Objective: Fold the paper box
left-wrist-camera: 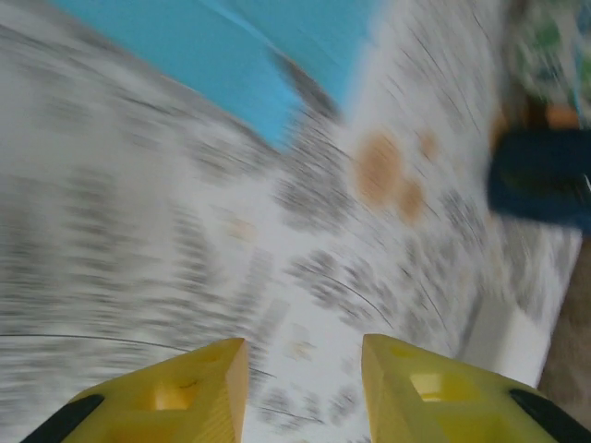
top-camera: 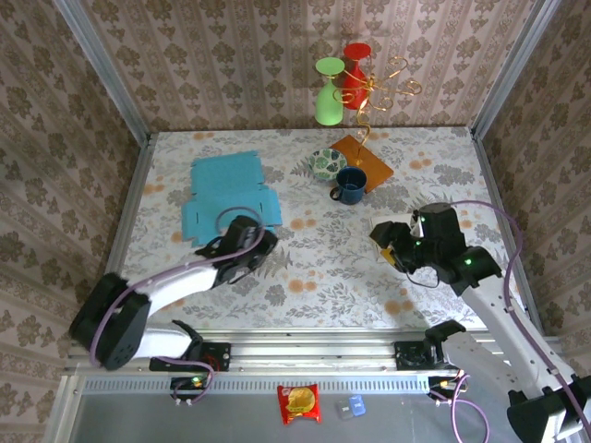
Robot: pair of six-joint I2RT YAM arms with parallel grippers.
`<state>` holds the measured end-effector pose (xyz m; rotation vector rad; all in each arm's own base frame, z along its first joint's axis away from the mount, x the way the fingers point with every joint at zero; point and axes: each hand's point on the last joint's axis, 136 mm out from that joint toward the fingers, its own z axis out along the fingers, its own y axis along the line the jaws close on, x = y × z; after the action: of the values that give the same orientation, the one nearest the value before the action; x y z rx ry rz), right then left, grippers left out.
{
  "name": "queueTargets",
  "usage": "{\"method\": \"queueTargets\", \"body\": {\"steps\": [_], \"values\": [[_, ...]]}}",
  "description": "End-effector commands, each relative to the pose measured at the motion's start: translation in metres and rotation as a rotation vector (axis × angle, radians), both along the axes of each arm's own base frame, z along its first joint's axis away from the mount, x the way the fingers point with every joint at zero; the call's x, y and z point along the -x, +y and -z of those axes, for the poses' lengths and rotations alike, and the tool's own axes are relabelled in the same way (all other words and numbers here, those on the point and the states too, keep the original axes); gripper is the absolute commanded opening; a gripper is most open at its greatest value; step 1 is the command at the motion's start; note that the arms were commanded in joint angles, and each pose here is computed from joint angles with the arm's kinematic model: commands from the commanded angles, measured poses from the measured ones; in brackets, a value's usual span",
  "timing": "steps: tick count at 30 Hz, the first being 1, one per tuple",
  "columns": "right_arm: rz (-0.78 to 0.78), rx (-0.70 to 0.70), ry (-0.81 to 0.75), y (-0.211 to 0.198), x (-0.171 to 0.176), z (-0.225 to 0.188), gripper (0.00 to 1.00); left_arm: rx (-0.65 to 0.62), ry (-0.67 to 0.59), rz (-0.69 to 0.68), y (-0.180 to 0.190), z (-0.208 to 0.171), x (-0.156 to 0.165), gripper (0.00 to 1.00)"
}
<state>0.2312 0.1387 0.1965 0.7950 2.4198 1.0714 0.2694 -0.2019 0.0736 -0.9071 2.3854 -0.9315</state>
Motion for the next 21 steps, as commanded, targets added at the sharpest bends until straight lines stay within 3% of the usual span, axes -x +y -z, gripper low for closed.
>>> {"method": "queueTargets", "body": {"steps": [1, 4, 8, 21], "values": [[-0.032, -0.034, -0.064, 0.014, -0.012, -0.020, 0.61, 0.030, 0.025, -0.236, 0.059, 0.012, 0.006, 0.39], [-0.051, -0.041, -0.081, 0.021, -0.017, -0.023, 0.61, 0.029, 0.028, -0.353, 0.104, 0.014, 0.010, 0.45], [-0.066, -0.047, -0.080, 0.026, -0.020, -0.022, 0.61, 0.085, 0.024, -0.438, 0.136, 0.023, 0.006, 0.50], [-0.077, -0.055, -0.082, 0.032, -0.019, -0.021, 0.61, 0.221, -0.021, -0.473, 0.145, 0.031, -0.039, 0.47]]}}
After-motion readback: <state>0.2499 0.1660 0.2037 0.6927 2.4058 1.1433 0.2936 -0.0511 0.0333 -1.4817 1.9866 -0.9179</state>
